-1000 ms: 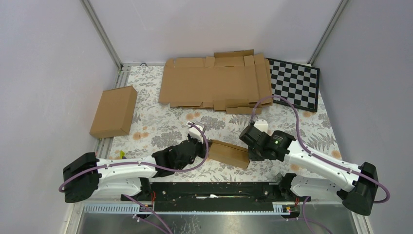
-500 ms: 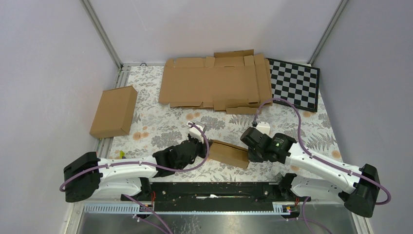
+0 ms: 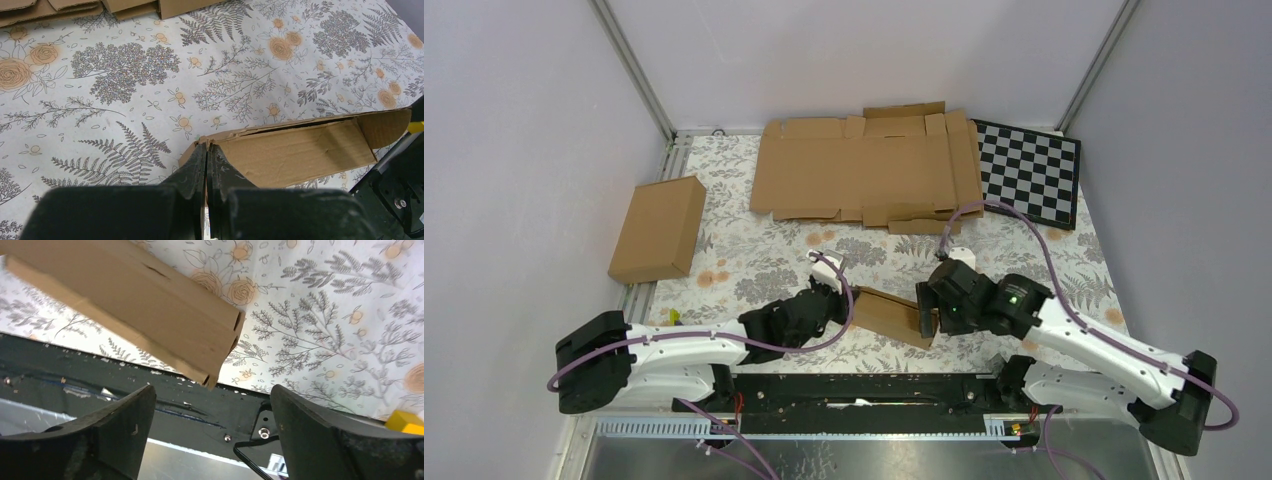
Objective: Fold the paper box
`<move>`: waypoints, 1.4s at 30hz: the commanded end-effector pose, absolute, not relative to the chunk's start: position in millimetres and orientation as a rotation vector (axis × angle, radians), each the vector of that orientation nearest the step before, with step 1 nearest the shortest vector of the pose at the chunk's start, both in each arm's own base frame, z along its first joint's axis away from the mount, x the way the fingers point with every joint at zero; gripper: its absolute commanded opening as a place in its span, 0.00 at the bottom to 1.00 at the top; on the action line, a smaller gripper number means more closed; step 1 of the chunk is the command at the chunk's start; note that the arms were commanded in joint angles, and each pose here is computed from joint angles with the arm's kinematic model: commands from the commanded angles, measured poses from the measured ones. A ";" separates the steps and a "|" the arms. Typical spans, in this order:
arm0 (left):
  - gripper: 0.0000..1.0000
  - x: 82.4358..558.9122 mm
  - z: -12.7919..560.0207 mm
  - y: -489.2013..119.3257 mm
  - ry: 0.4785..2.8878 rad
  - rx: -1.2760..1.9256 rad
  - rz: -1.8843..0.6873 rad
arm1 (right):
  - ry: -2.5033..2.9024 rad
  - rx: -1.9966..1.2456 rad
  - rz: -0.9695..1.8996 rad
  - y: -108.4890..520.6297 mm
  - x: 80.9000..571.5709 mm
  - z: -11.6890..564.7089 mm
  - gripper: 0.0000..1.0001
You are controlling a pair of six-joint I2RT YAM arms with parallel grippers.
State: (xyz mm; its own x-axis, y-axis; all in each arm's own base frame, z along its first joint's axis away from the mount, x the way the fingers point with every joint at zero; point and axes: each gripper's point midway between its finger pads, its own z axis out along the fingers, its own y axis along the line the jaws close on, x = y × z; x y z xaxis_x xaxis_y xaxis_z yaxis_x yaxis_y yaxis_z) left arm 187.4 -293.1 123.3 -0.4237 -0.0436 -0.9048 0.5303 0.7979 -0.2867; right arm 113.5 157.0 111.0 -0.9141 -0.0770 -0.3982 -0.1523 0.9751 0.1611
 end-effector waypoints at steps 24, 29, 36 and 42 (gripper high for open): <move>0.00 152.2 77.9 -291.5 1.957 0.512 -0.643 | 2.306 -0.685 0.630 240.0 153.2 144.7 0.48; 0.00 147.3 68.8 -290.2 1.968 0.524 -0.642 | 2.321 -0.686 0.657 233.4 143.1 134.3 0.31; 0.00 141.0 61.1 -295.0 1.979 0.544 -0.660 | 2.326 -0.674 0.735 234.8 132.1 128.3 0.71; 0.00 140.0 56.7 -293.2 1.987 0.536 -0.662 | 2.225 -0.651 0.787 238.0 136.4 159.0 0.77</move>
